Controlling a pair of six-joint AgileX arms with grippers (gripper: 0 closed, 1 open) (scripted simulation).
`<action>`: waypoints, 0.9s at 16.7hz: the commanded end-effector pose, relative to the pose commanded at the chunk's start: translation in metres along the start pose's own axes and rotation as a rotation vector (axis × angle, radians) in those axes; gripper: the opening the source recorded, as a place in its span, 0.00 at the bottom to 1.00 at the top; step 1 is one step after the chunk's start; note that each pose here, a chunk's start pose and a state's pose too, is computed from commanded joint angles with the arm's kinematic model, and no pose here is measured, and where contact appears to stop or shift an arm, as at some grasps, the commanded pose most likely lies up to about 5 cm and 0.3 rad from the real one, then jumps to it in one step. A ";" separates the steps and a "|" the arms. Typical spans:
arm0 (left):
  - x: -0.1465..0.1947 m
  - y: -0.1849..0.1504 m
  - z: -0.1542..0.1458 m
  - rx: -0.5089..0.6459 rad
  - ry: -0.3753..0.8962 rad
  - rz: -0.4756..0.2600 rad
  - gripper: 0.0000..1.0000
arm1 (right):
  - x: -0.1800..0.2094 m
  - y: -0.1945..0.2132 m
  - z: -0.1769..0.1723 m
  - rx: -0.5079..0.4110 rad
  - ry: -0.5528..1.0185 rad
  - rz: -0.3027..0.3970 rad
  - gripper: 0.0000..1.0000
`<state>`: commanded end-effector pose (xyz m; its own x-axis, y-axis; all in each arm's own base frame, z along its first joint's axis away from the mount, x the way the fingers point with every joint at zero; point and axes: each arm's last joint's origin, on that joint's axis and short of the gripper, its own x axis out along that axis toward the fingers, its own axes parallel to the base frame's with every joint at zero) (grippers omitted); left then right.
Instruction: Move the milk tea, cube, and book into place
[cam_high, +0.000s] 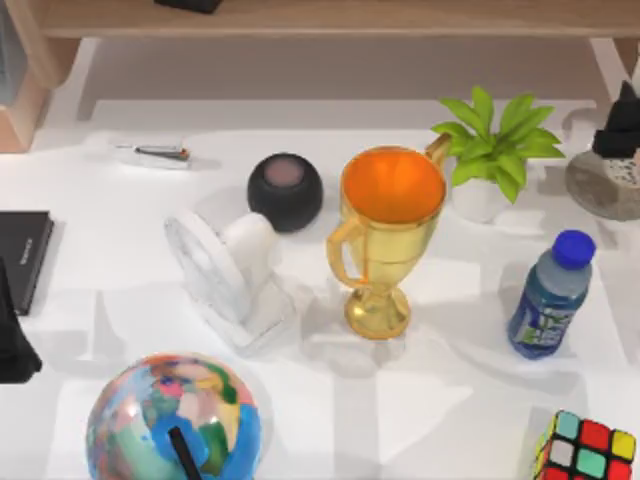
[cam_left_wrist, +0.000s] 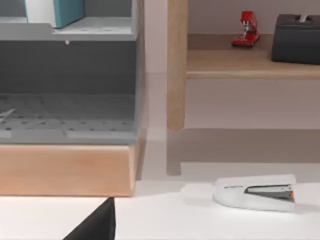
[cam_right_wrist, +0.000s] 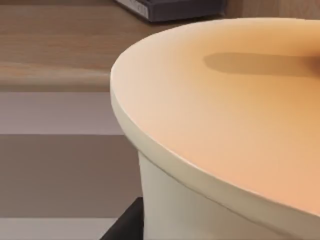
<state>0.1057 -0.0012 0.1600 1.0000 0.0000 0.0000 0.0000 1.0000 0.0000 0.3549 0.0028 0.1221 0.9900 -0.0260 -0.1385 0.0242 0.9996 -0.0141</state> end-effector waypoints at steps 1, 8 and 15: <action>0.000 0.000 0.000 0.000 0.000 0.000 1.00 | 0.002 0.000 -0.003 0.002 -0.004 0.003 0.00; 0.000 0.000 0.000 0.000 0.000 0.000 1.00 | 0.011 0.001 -0.009 0.004 -0.024 0.019 0.00; 0.000 0.000 0.000 0.000 0.000 0.000 1.00 | 0.011 0.001 -0.009 0.004 -0.024 0.019 0.45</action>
<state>0.1057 -0.0012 0.1600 1.0000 0.0000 0.0000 0.0000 1.0000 0.0000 0.3647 0.0037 0.1111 0.9933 -0.0064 -0.1150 0.0055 1.0000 -0.0078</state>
